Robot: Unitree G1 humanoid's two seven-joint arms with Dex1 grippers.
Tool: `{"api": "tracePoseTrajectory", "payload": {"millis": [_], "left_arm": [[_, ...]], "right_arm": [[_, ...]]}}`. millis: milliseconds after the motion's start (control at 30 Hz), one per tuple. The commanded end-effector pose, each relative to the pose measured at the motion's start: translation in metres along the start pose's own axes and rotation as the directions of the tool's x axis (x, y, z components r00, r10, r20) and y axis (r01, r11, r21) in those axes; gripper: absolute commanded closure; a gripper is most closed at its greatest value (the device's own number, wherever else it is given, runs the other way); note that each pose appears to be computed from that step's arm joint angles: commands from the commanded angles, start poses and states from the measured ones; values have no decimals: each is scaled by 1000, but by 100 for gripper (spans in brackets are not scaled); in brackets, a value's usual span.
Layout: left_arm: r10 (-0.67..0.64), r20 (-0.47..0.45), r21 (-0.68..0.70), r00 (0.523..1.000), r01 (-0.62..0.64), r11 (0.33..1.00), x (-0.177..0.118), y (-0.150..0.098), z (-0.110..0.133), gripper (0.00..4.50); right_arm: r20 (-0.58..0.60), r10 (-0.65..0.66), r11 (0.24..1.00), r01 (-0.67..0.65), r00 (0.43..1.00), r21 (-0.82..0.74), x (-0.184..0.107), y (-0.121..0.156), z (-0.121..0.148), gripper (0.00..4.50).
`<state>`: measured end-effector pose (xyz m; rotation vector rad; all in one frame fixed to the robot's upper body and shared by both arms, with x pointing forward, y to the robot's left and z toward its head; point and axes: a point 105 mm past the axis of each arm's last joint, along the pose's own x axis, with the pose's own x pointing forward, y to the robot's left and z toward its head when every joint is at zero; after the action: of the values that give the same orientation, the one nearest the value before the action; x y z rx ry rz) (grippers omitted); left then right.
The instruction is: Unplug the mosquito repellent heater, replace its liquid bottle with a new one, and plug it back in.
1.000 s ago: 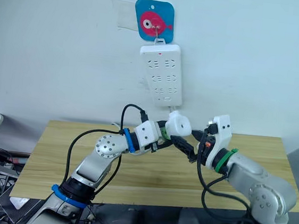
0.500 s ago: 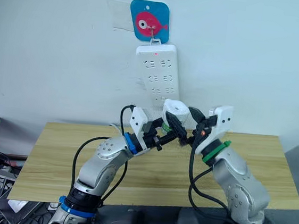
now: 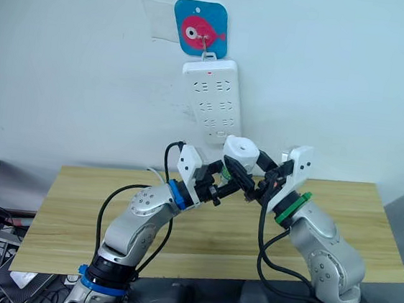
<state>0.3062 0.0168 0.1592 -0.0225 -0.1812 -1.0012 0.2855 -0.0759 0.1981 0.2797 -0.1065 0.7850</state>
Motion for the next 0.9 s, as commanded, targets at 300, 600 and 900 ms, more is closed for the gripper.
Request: {"api": "tracePoseTrajectory", "payload": {"millis": [300, 600, 900], "left_arm": [[-38, 41, 22, 998, 37, 999, -19, -1, 19, 97], [-10, -50, 72, 999, 13, 997, -72, 66, 52, 0], [-72, -97, 134, 993, 85, 987, -56, 110, 58, 0]], "right_arm": [[51, -67, 996, 70, 996, -57, -9, -11, 14, 141], [62, -65, 984, 74, 996, -163, -13, -18, 21, 141], [58, -34, 991, 42, 998, -131, -7, -15, 17, 141]]}}
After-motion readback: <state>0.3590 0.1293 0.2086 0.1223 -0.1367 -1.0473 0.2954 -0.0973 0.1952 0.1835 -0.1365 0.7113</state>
